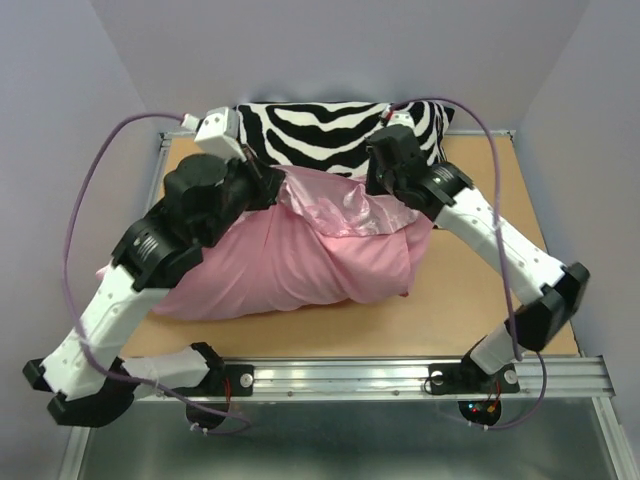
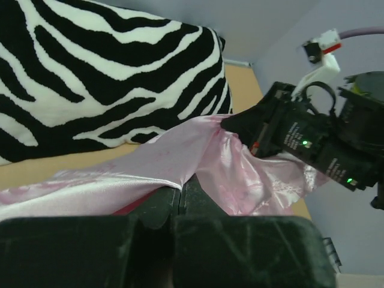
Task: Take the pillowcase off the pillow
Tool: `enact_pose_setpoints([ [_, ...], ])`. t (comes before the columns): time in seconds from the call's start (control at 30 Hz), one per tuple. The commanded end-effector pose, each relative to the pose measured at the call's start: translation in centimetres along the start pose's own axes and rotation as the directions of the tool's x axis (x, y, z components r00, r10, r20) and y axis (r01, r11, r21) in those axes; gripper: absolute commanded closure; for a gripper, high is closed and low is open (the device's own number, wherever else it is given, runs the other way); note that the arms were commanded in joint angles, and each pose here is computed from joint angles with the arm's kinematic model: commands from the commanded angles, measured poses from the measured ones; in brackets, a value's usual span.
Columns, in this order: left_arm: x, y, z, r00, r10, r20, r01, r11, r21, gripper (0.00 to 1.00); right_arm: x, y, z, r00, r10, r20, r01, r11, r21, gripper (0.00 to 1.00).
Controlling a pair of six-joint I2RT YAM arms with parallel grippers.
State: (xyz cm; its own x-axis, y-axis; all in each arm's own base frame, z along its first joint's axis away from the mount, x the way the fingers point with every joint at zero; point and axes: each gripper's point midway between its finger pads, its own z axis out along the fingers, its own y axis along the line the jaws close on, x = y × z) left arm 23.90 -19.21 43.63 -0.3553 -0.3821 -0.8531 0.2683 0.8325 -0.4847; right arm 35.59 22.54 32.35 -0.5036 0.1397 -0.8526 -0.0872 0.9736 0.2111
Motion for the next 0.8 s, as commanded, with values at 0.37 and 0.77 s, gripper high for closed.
enact_pose_setpoints([
  [0.37,4.7,12.0,19.1,0.985,-0.135,-0.108,0.125,0.987,-0.099,0.99,8.9,0.0,11.7,0.966,0.035,-0.257,-0.044,0.999,-0.029,0.63],
  [0.77,1.3,12.9,18.9,0.998,-0.056,-0.017,0.053,0.991,-0.125,0.41,-6.2,-0.5,3.0,0.987,0.085,0.134,-0.078,0.996,-0.053,0.10],
])
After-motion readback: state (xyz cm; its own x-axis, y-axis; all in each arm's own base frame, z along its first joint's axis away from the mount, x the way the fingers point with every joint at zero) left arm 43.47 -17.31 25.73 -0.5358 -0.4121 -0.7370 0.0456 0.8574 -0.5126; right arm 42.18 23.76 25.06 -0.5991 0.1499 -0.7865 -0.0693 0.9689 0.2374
